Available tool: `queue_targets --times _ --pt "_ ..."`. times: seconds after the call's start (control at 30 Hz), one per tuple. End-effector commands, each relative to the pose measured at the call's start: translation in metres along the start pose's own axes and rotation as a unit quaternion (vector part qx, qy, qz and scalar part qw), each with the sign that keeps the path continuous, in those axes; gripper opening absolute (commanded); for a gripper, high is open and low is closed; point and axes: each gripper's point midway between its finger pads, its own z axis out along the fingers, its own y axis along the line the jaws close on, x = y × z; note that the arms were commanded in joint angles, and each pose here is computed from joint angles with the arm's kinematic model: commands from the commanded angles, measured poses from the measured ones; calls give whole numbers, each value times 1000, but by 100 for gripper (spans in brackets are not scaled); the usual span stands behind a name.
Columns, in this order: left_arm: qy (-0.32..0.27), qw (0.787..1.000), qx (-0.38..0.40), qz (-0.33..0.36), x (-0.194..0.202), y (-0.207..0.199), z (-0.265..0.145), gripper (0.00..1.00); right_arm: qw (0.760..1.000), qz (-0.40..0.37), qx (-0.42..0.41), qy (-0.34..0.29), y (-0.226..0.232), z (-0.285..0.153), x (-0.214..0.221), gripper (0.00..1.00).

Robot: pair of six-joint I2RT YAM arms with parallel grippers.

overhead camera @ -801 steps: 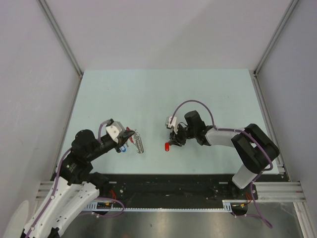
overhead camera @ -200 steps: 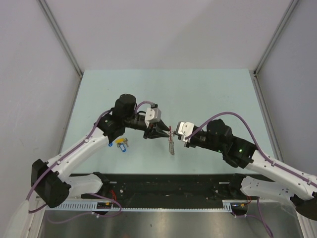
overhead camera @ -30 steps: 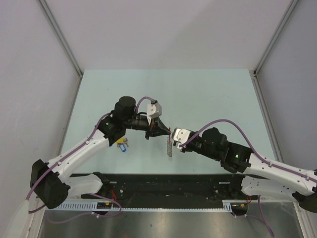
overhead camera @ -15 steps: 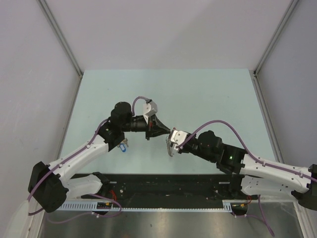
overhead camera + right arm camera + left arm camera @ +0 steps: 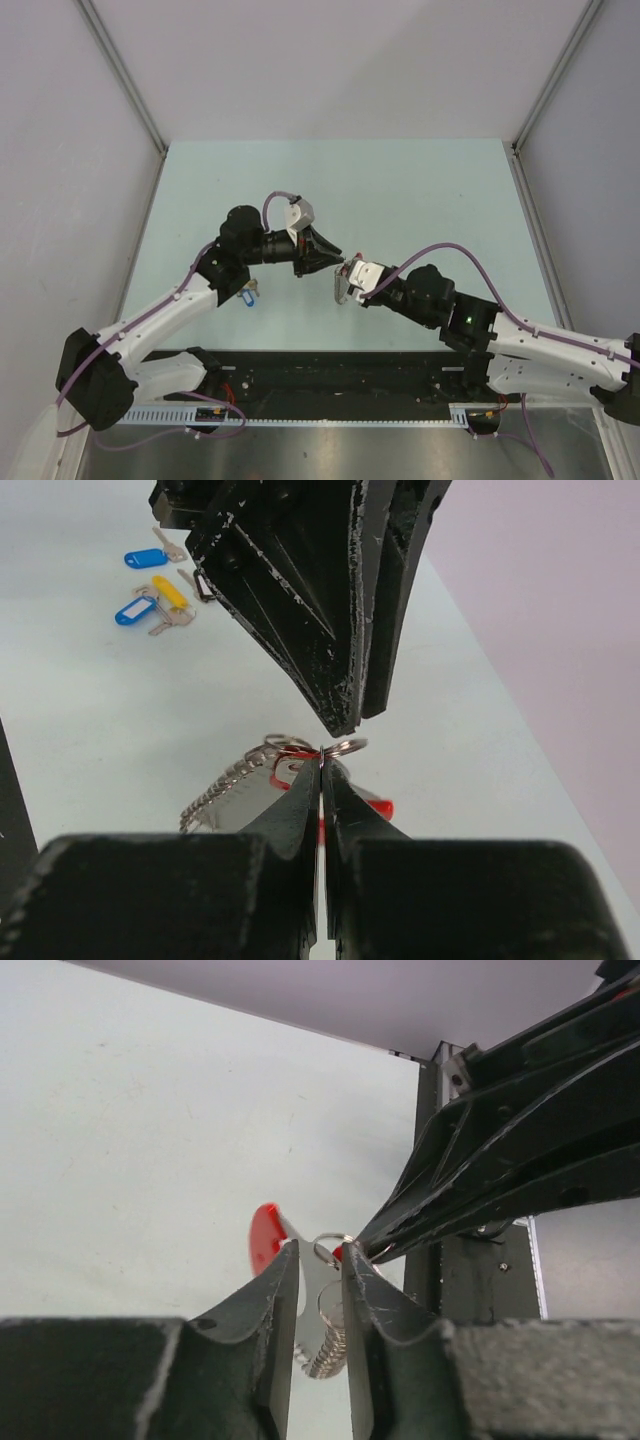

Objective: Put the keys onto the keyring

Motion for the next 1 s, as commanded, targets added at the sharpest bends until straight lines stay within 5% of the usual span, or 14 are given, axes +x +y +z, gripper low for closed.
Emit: queue_targets --times 0.0,0.23,0.47,0.63,0.97 --pt "-25 997 -32 67 -37 3 -10 31 999 0 12 -38 -13 -10 -22 0" --pt "-19 994 -67 88 -45 10 -18 51 1000 3 12 -27 -15 -12 -17 0" --pt "-9 988 -125 85 -52 16 -37 60 999 40 7 -15 -16 -5 -8 0" --pt "-5 979 -188 81 -39 17 -66 84 998 57 -10 -2 -17 19 6 0" --pt "-42 954 -289 74 -9 13 -121 100 999 42 -12 -22 -49 88 -1 0"
